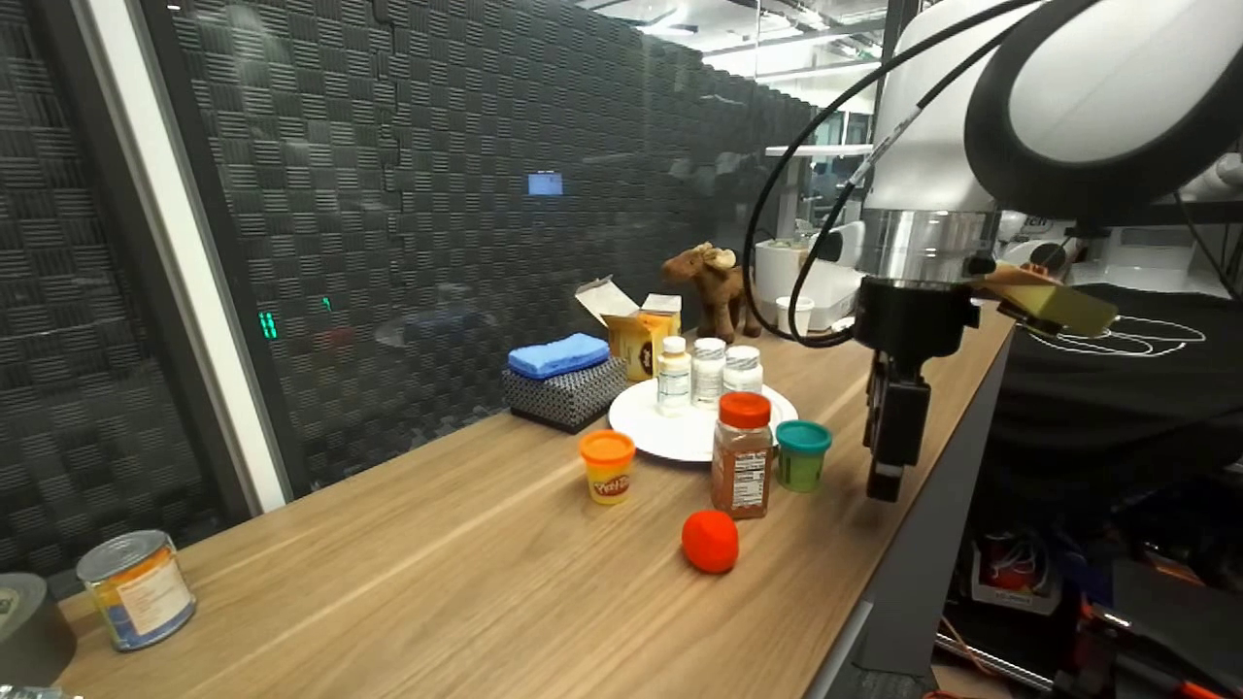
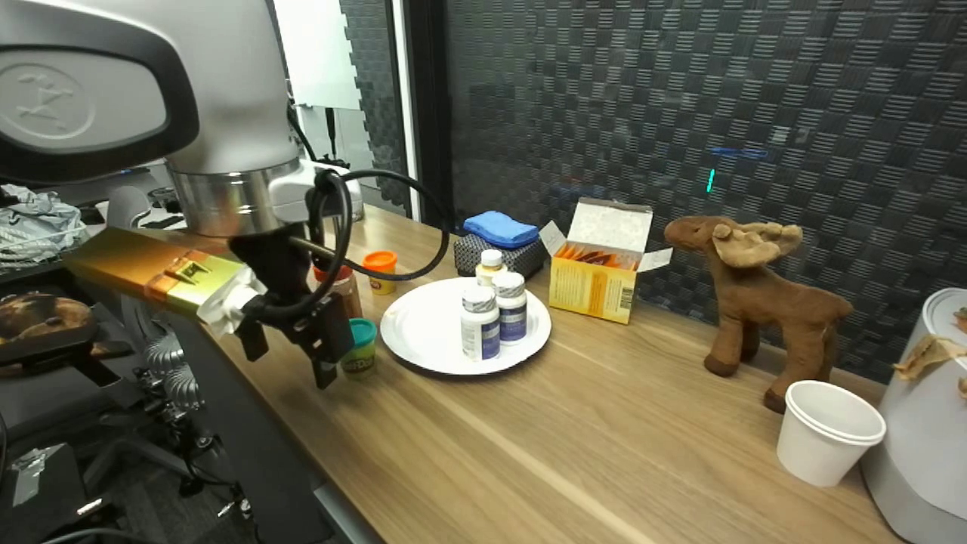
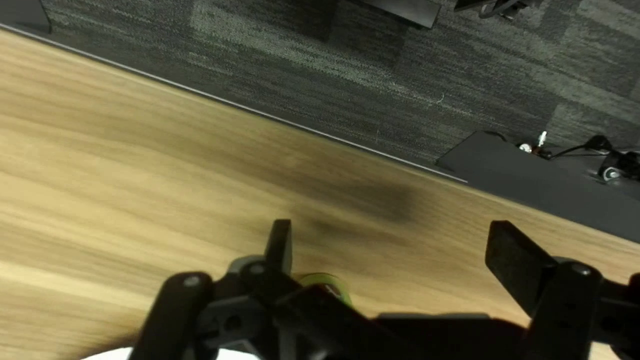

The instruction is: Pick up the bottles from the table and put them on the white plate.

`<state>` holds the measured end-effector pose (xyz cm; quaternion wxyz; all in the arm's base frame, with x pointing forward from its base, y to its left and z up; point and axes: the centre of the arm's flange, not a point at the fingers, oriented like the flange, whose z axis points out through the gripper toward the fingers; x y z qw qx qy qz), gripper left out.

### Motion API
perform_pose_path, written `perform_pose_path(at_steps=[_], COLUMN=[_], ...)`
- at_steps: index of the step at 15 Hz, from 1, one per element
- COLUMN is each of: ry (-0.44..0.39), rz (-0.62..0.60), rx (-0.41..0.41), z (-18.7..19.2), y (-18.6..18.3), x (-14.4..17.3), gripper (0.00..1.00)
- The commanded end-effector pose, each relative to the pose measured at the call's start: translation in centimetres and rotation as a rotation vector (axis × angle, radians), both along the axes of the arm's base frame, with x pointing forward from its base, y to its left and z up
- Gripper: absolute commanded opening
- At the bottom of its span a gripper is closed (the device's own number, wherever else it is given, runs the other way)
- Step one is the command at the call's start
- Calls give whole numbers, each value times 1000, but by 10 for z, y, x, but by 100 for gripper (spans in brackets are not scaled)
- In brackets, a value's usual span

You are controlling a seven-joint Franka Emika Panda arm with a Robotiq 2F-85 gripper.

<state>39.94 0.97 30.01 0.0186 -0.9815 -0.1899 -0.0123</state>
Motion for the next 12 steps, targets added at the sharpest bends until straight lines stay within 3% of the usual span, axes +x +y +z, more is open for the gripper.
perform_pose_path(at_steps=[1, 6, 12], ry=[-109, -243, -299], rz=[27, 21, 17], rx=[0, 0, -20], z=[-9, -4, -5], y=[10, 13, 9], x=[4, 19, 26], gripper=[100, 100, 100])
